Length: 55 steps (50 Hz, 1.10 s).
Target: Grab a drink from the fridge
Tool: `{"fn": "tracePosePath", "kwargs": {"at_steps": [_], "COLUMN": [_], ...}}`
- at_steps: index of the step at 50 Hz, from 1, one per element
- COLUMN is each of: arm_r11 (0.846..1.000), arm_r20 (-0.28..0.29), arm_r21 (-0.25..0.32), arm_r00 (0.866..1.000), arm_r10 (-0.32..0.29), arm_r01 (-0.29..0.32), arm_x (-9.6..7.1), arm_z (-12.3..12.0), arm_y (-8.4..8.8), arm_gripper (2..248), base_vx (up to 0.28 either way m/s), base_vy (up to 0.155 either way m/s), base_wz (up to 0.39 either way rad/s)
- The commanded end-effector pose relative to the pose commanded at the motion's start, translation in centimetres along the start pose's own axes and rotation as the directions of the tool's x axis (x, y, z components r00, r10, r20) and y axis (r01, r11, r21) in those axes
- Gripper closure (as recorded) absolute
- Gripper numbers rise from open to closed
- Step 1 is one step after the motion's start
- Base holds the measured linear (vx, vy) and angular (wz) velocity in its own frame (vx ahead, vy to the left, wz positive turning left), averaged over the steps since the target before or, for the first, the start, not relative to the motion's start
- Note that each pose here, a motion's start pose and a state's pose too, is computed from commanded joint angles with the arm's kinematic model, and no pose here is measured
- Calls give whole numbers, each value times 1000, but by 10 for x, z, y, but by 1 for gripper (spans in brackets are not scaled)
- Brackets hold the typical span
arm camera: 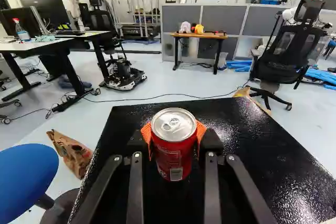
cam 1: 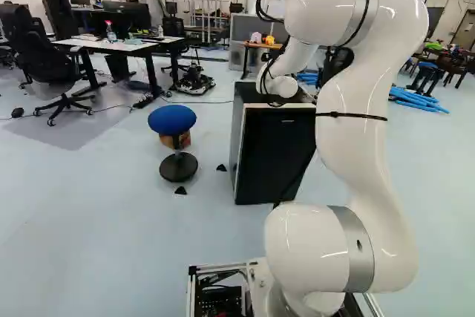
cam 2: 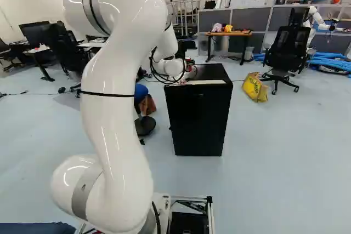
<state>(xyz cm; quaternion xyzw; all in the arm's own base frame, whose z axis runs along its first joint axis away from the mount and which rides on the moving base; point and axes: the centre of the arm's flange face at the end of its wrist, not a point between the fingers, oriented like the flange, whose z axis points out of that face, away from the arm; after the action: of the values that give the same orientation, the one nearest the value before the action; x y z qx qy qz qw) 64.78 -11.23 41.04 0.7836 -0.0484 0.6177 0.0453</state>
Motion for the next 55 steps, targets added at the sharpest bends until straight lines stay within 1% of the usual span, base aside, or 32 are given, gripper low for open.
{"fn": "tracePosePath", "kwargs": {"at_steps": [13, 26, 41, 55], "arm_r11": [1000, 1000, 1000, 1000], "arm_r20": [2, 5, 12, 19], "arm_r21": [3, 8, 17, 28], "arm_r00": [1000, 1000, 1000, 1000], "arm_r10": [0, -1, -2, -3], "arm_r01": [0, 1, 1, 2], "arm_x": [0, -1, -3, -6], "arm_z": [-7, -20, -43, -73], "arm_y": [-2, -7, -15, -24], "arm_gripper": [150, 150, 150, 150], "base_vx": [0, 0, 0, 0], "base_vy": [0, 0, 0, 0], "base_wz": [0, 0, 0, 0]}}
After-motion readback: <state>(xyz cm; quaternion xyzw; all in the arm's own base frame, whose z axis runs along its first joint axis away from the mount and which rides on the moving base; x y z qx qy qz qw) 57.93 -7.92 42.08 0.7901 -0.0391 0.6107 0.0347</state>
